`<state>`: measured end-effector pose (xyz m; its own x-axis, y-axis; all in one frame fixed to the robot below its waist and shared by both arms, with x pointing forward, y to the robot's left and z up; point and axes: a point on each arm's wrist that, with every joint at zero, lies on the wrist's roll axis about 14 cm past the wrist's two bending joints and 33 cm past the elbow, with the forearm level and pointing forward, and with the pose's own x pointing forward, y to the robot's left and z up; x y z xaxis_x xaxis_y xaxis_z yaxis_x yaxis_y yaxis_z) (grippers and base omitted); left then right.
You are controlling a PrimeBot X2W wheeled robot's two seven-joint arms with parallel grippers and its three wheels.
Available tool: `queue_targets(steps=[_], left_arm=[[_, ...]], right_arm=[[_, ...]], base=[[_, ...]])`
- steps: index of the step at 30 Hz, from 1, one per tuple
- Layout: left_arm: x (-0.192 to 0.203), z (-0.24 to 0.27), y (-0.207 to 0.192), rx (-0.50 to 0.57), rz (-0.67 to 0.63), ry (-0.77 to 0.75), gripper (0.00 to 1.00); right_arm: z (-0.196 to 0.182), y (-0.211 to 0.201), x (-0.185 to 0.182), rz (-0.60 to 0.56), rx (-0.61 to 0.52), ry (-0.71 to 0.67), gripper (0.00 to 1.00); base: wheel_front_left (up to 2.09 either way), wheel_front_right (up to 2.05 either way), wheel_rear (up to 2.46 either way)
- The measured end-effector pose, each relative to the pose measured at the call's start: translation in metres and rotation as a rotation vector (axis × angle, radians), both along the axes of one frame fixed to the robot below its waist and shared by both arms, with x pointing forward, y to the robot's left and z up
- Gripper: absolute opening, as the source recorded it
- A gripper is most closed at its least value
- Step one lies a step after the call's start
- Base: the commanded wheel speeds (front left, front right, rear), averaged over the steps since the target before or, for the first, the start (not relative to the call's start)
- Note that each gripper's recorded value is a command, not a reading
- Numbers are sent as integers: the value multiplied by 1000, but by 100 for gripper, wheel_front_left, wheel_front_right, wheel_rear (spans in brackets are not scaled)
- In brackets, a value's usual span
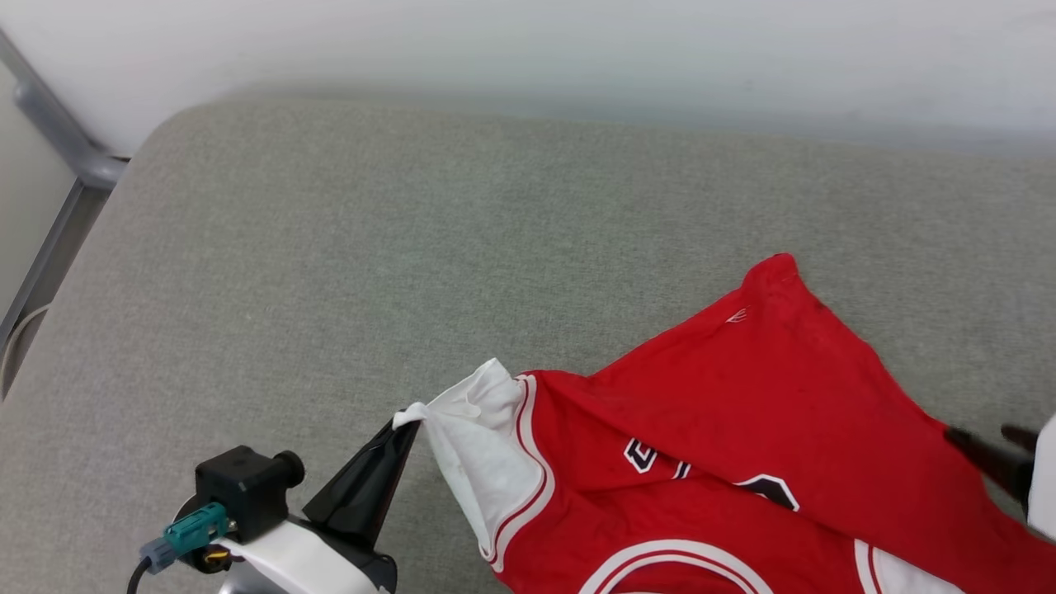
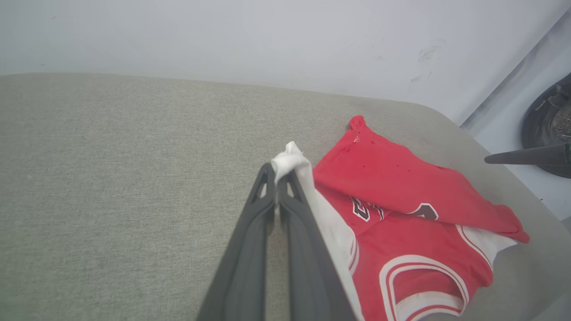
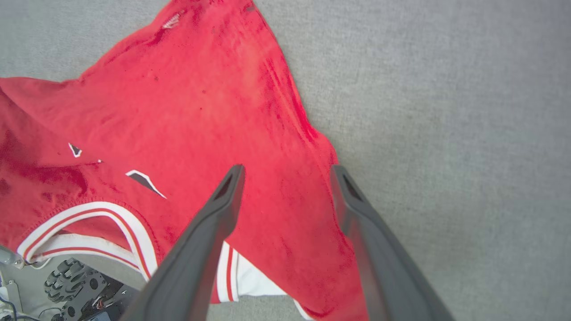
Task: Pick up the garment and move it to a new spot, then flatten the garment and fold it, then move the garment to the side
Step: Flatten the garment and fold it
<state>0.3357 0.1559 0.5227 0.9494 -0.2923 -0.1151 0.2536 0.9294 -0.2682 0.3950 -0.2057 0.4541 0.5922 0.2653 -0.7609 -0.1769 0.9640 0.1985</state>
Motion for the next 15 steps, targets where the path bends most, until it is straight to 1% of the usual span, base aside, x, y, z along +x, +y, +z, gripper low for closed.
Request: queue_targets(steps=[3, 7, 10, 15], left_arm=[[1, -1, -3, 2, -9, 4, 0], [3, -6, -4, 12, -18, 23, 0], [4, -10, -3, 11, -6, 38, 0], [4, -18, 4, 10, 34, 67, 0]], right_arm=[[16, 19, 24, 68, -2, -48, 100], [22, 48, 55, 160, -22, -69, 100], [12, 69, 73, 216, -41, -45, 100], [-10, 92, 105, 278, -79, 10, 100]], base=[[0, 0, 0], [0, 0, 0], [0, 0, 0], [0, 0, 0]])
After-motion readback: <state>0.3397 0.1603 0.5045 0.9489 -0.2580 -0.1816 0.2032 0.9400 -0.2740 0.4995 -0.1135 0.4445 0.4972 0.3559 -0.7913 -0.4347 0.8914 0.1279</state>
